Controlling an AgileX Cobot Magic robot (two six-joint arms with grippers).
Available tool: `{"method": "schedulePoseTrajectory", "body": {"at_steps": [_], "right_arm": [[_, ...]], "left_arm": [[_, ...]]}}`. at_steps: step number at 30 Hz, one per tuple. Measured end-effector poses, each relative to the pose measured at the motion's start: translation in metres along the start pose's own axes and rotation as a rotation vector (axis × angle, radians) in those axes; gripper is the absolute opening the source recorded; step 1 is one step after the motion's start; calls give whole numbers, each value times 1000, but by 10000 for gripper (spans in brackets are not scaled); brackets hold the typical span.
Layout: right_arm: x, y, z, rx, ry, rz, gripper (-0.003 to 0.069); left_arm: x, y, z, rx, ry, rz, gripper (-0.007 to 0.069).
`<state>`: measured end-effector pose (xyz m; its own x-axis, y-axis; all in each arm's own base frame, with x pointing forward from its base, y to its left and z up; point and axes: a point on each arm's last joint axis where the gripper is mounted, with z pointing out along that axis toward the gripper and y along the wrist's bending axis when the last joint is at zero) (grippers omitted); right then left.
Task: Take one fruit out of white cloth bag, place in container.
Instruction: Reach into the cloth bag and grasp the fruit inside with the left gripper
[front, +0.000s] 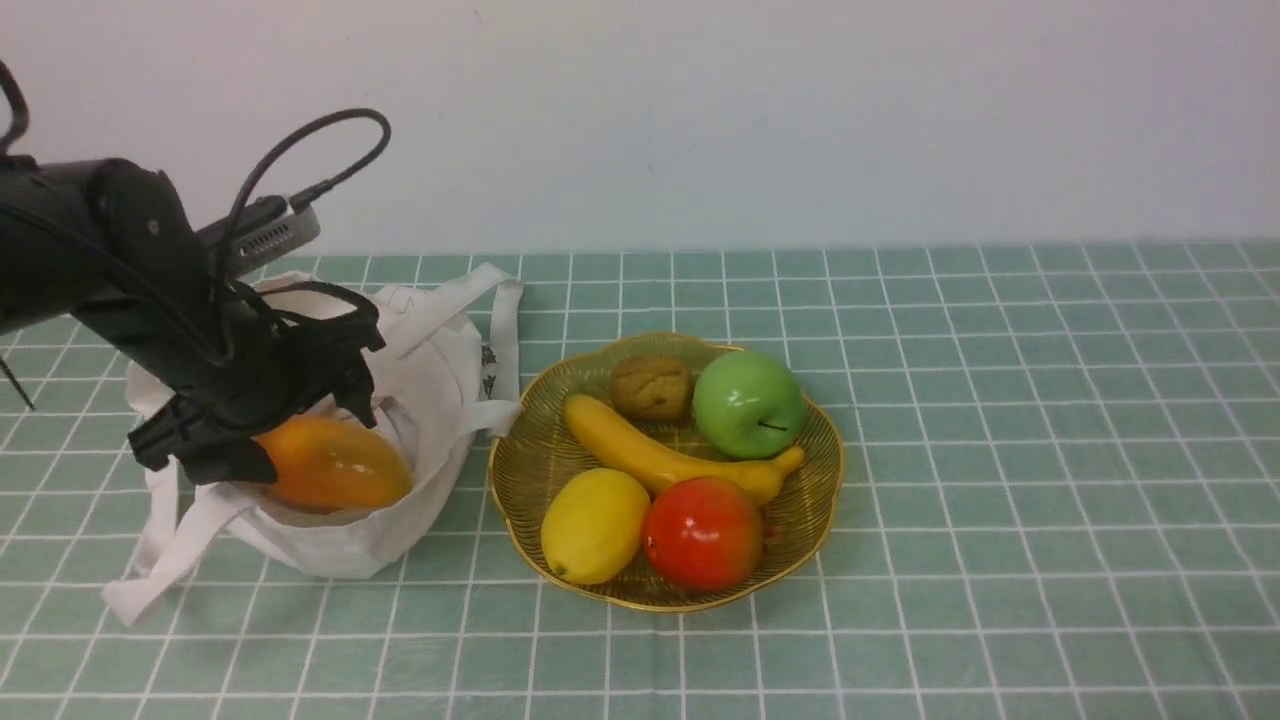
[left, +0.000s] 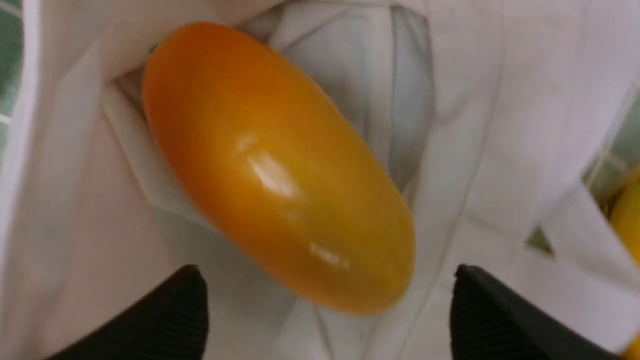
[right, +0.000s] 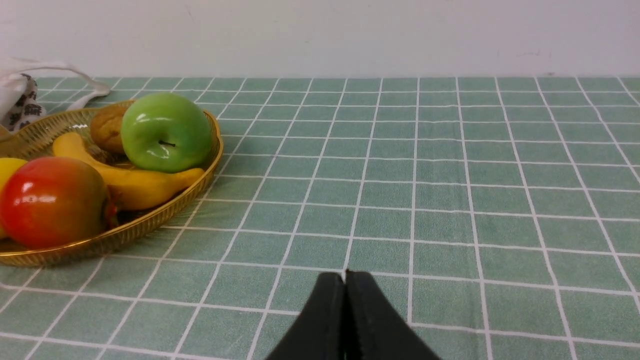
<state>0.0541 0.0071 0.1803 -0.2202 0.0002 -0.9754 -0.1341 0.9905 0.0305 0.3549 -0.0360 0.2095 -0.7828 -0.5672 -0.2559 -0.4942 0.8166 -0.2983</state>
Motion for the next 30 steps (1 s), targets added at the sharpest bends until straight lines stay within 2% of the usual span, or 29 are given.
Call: {"method": "schedulePoseTrajectory", "body": {"at_steps": [5,14,16,21,27,30], "right_arm": [[0,0,0,0,0,0,-15],[0,0,0,0,0,0,-15],[0,0,0,0,0,0,-15],[0,0,0,0,0,0,-15],[0,0,0,0,0,0,-15],[0,0,0,0,0,0,-15]], "left_arm": [[-4,0,21,10,-23,-115,645],[-6,2,45,0,-20,-187,611],[-5,2,48,-5,-14,-187,600],[-5,5,52,-31,-18,-153,487],[-6,6,51,-43,-30,-92,488],[-9,2,33,-16,-57,-22,488]]}}
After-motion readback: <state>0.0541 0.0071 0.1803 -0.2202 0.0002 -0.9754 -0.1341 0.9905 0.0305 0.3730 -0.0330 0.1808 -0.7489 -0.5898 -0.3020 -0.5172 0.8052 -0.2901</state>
